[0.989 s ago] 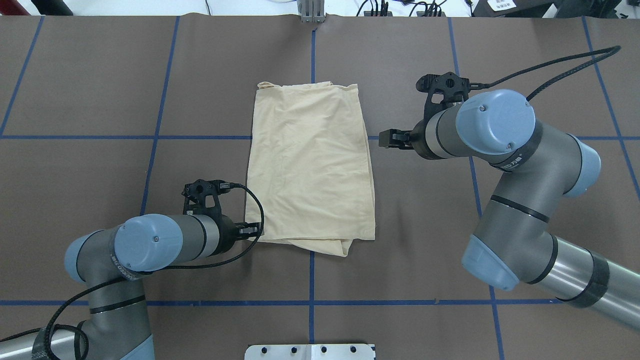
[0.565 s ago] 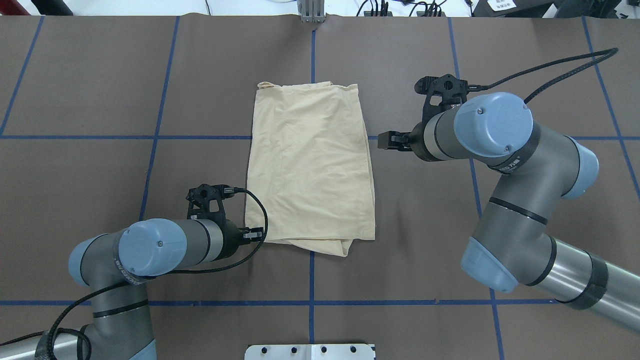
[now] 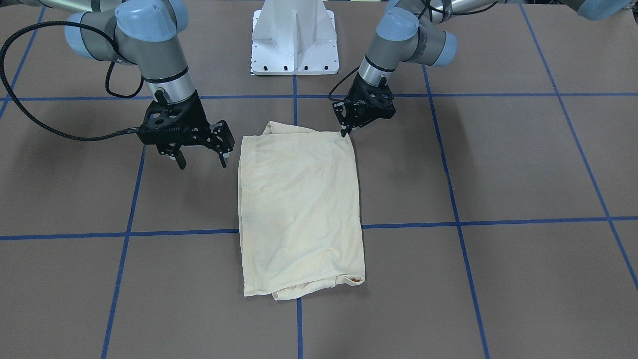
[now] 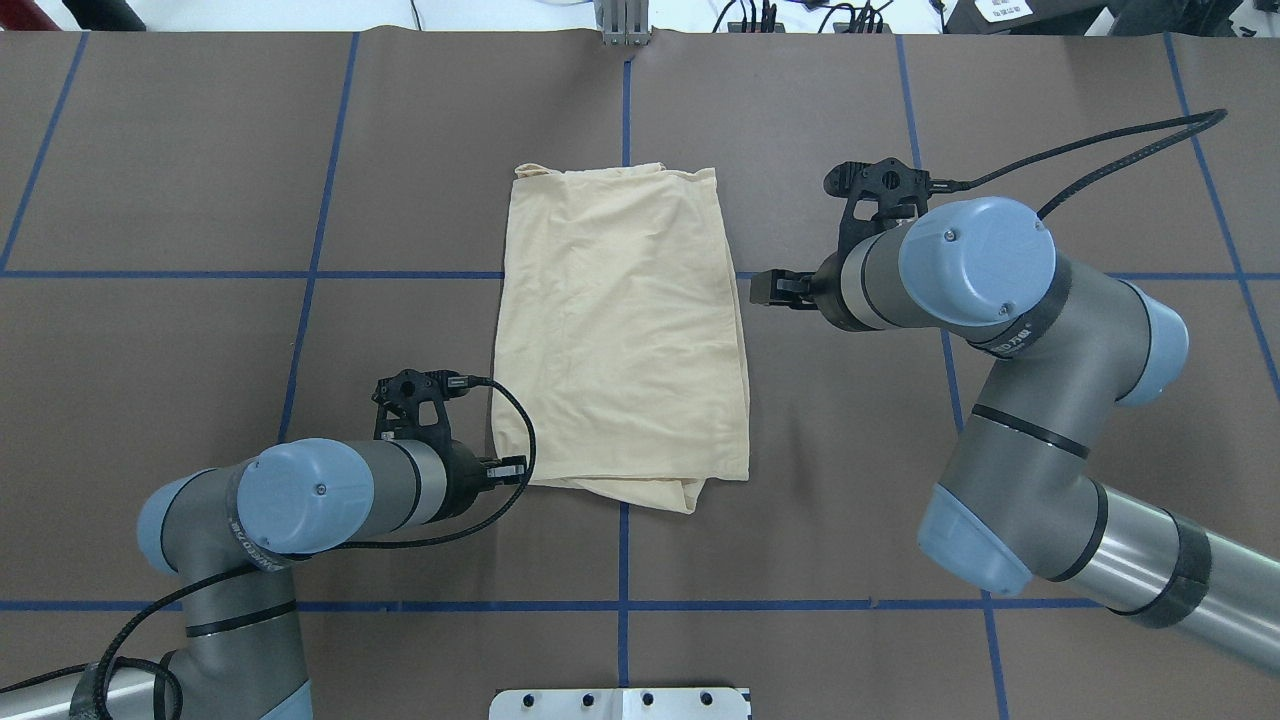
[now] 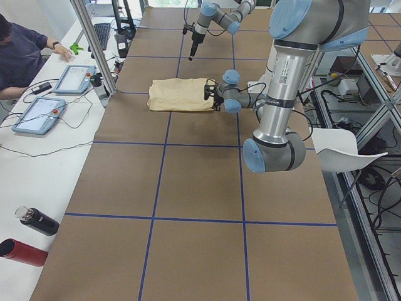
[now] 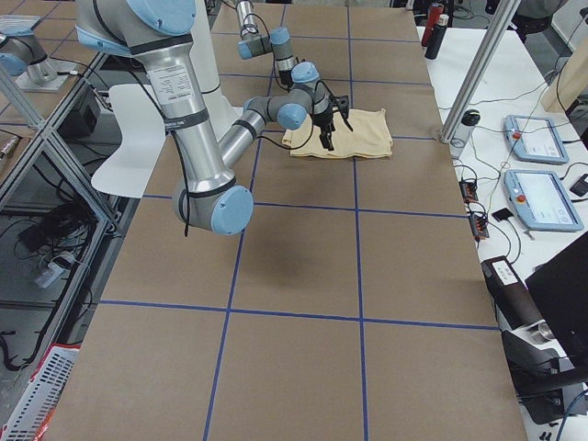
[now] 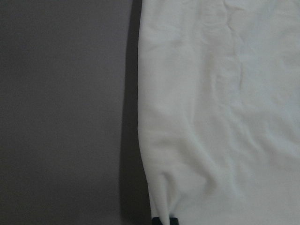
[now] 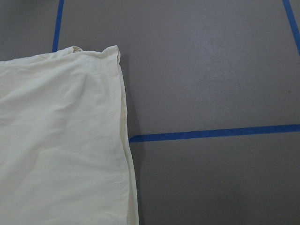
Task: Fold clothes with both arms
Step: 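Move both grippers to the shirt edge nearest the robot, then grasp the near edge corners with both grippers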
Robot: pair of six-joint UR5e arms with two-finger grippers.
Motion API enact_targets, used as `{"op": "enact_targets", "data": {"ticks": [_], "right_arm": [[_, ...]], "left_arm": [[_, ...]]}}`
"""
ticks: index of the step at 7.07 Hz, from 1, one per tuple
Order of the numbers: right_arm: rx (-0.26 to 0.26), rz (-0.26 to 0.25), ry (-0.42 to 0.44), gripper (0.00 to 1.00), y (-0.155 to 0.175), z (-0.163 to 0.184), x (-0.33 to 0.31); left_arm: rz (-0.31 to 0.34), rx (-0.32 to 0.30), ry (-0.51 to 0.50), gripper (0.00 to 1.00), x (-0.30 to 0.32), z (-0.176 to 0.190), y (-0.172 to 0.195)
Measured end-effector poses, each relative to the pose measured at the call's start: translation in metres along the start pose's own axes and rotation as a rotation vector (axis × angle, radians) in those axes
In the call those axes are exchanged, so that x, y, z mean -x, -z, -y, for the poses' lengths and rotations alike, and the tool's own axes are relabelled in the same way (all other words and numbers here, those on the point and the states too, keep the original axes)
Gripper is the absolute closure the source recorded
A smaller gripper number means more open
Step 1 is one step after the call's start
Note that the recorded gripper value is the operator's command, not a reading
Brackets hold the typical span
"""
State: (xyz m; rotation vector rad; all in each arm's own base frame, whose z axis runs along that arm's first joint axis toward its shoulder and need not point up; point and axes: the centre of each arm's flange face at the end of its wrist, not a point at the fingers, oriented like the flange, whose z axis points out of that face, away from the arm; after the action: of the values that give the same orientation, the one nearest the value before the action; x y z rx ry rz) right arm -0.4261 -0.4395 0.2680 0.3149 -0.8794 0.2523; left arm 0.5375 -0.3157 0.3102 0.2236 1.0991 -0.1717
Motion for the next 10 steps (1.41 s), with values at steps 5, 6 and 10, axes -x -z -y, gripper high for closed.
{"op": "enact_targets", "data": {"ticks": [5,6,10], "right_arm": [[-0.052,-0.034,-0.257,0.03,-0.031,-0.147,0.061],[-0.061,-0.054,-0.292,0.05,-0.034,-0.173,0.073],[-0.096,-0.087,-0.39,0.12,-0.065,-0.208,0.109]], "left_arm": [[-0.004,-0.009,0.003,1.0,-0.002,0.001,0.001],[-0.004,-0.019,0.004,1.0,-0.002,0.002,0.001],[-0.003,-0.028,0.004,1.0,-0.002,0.003,0.002]]}}
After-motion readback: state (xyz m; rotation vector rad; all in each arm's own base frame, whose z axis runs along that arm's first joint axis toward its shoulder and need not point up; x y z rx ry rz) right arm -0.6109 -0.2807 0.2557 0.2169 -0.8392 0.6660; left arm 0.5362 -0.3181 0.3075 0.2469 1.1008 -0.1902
